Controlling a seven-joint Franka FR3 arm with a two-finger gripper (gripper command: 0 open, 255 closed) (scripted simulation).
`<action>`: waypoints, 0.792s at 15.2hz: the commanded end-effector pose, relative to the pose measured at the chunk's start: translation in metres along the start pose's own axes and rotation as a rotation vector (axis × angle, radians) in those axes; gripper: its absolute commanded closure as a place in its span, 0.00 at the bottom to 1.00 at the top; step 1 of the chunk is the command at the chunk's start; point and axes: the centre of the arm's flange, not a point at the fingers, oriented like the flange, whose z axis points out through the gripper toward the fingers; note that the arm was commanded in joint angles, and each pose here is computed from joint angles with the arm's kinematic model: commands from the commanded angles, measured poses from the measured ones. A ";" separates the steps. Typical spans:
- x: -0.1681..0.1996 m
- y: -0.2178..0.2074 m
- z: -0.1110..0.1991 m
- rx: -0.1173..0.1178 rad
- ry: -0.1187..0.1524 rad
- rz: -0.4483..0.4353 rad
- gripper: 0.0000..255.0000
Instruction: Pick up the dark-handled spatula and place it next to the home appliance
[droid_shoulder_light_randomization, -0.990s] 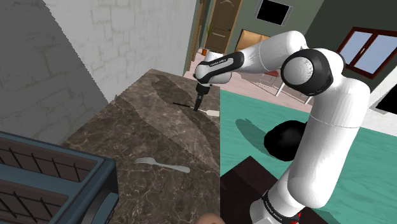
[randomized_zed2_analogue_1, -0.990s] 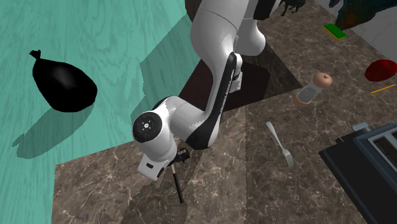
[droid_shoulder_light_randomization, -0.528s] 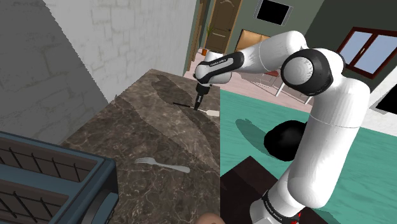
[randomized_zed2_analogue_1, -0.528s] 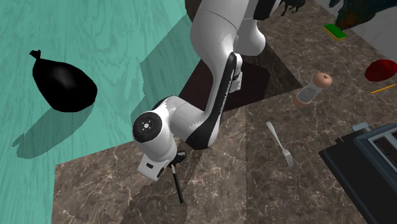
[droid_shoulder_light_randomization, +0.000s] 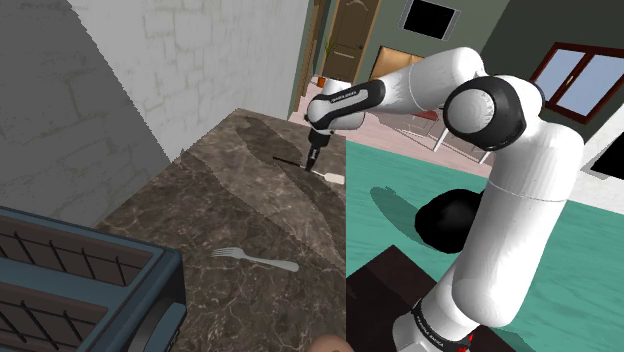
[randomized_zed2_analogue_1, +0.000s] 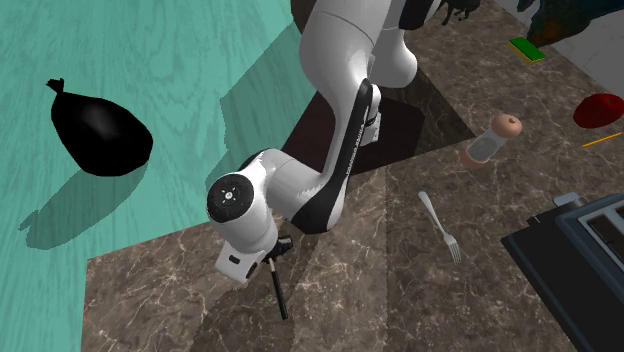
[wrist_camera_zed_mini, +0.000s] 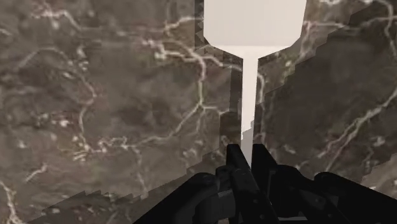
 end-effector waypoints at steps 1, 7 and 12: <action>0.001 0.000 -0.010 0.000 0.000 0.000 1.00; 0.003 0.000 -0.041 0.000 0.000 0.000 1.00; 0.005 0.000 -0.067 0.000 0.000 0.000 1.00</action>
